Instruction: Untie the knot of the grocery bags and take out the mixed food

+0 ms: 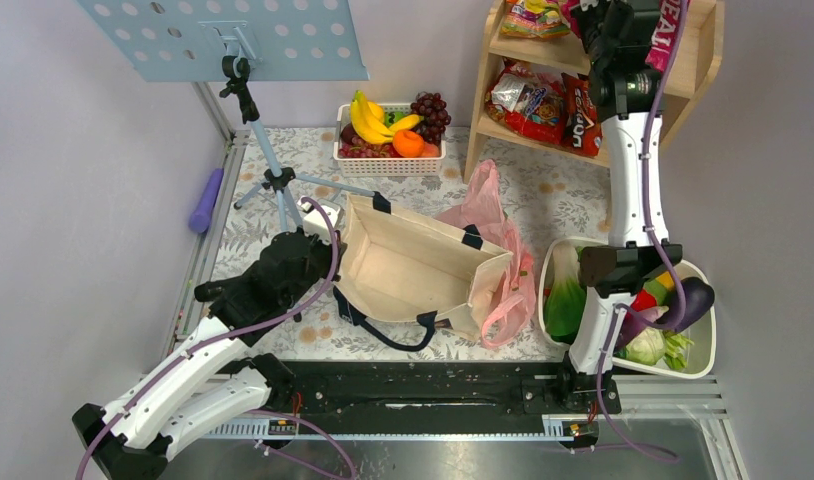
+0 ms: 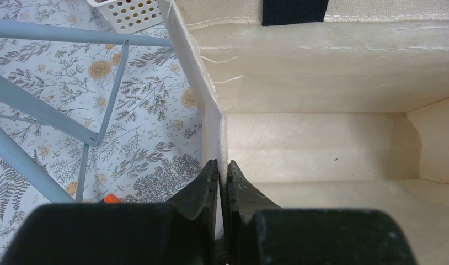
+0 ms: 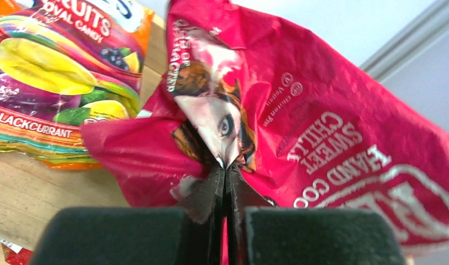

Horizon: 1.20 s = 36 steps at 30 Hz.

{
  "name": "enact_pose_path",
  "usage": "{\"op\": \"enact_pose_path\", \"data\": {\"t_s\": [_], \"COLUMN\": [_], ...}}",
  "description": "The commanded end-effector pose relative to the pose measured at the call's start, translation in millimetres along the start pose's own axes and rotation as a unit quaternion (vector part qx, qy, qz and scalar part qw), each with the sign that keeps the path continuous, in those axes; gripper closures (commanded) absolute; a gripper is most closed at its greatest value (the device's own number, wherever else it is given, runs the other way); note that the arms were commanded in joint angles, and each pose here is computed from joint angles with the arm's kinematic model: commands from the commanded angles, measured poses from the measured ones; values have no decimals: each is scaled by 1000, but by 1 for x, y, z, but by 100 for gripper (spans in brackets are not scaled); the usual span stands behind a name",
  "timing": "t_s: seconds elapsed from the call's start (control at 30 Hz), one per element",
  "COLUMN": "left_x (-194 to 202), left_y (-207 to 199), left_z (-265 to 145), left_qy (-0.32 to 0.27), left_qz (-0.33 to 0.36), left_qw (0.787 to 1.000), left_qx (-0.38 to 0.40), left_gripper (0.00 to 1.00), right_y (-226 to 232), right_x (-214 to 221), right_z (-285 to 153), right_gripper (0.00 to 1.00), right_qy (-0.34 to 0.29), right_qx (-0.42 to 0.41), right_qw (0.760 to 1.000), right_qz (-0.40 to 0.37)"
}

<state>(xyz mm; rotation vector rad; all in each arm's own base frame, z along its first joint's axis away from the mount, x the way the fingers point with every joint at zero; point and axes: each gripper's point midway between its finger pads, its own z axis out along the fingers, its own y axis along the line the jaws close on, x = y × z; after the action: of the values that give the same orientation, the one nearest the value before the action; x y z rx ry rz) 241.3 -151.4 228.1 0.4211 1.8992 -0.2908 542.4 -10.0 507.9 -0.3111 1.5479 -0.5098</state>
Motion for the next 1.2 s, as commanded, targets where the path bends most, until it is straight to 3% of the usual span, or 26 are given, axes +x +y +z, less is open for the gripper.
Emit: {"op": "enact_pose_path", "data": {"t_s": [0.0,0.1,0.27,0.37,0.57,0.73,1.0,1.17], "left_x": [-15,-14,-12,-12,-13,-14,-14,-22], "left_y": [2,1,1,0,-2,-4,-8,-5], "left_z": [3,5,6,6,6,5,4,-4], "left_qy": [-26,-22,-18,-17,-18,-19,-16,-35], "left_qz": [2,2,3,3,2,0,2,1], "left_qw": [1000,1000,1000,1000,1000,1000,1000,999], "left_qx": [-8,-7,-5,-4,1,7,19,16], "left_gripper": [100,100,100,100,100,100,100,100], "right_y": [4,5,0,-6,-15,-22,-29,-32], "right_x": [-19,-12,-15,-19,-29,-37,-60,-51], "right_z": [11,17,17,14,3,-9,-41,-76], "right_gripper": [100,99,57,47,39,22,2,1], "right_qy": [-51,-42,-49,-55,-64,-69,-81,-41], "right_qx": [-8,0,15,26,33,38,22,24], "right_qw": [999,999,999,998,997,996,984,968], "right_qz": [-11,-4,3,6,26,47,154,247]}}
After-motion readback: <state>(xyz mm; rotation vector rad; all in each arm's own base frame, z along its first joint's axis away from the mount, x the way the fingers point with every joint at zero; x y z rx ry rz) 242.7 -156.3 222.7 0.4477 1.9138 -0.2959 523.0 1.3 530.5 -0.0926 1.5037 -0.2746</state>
